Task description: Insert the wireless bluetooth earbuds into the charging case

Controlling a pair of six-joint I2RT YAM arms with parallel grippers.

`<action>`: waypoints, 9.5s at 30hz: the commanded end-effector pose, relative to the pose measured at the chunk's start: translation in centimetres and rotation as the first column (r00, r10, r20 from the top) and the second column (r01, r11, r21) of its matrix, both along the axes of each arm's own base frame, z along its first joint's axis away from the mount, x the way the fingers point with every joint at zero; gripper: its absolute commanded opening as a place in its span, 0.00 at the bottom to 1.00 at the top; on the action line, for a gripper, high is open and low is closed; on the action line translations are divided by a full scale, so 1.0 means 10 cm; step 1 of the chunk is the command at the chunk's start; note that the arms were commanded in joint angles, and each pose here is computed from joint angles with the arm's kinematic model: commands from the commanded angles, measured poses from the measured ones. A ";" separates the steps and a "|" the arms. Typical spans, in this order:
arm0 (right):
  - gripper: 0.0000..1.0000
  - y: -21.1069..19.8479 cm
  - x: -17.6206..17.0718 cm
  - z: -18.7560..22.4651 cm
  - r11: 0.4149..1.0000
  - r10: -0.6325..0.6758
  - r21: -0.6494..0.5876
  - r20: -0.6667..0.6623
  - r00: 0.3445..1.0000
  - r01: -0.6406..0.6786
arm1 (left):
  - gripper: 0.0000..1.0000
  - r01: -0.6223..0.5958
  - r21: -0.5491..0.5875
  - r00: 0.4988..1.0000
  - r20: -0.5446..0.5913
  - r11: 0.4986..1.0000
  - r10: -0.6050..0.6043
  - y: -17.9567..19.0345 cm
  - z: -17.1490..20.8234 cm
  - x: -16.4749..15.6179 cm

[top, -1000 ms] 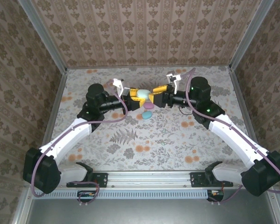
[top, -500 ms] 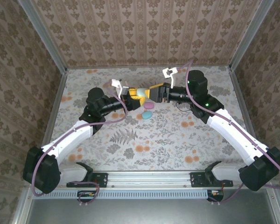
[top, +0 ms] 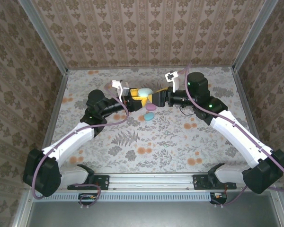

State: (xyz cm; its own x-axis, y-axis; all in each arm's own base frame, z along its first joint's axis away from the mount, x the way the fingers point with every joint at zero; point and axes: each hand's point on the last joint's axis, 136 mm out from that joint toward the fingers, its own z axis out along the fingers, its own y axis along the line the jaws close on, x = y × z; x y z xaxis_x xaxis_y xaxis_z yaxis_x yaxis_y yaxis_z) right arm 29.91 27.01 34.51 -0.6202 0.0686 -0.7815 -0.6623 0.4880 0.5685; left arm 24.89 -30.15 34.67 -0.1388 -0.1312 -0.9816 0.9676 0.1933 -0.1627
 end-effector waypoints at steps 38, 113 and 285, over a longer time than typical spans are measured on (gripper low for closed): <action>0.69 -0.23 0.06 0.74 0.982 -0.161 0.115 0.100 0.982 0.149 | 0.25 0.031 -0.012 0.993 0.115 0.999 -0.029 0.00 0.19 -0.21; 0.48 -0.51 0.04 -3.04 0.638 -0.593 -0.770 -0.471 0.653 0.023 | 0.25 -0.231 -0.041 0.960 0.155 0.972 0.235 0.42 0.23 -0.03; 0.27 -0.80 -0.72 -3.29 0.456 -0.534 -0.850 -0.498 0.683 -0.264 | 0.26 -0.216 -0.025 0.964 0.151 0.976 0.217 0.38 0.23 0.00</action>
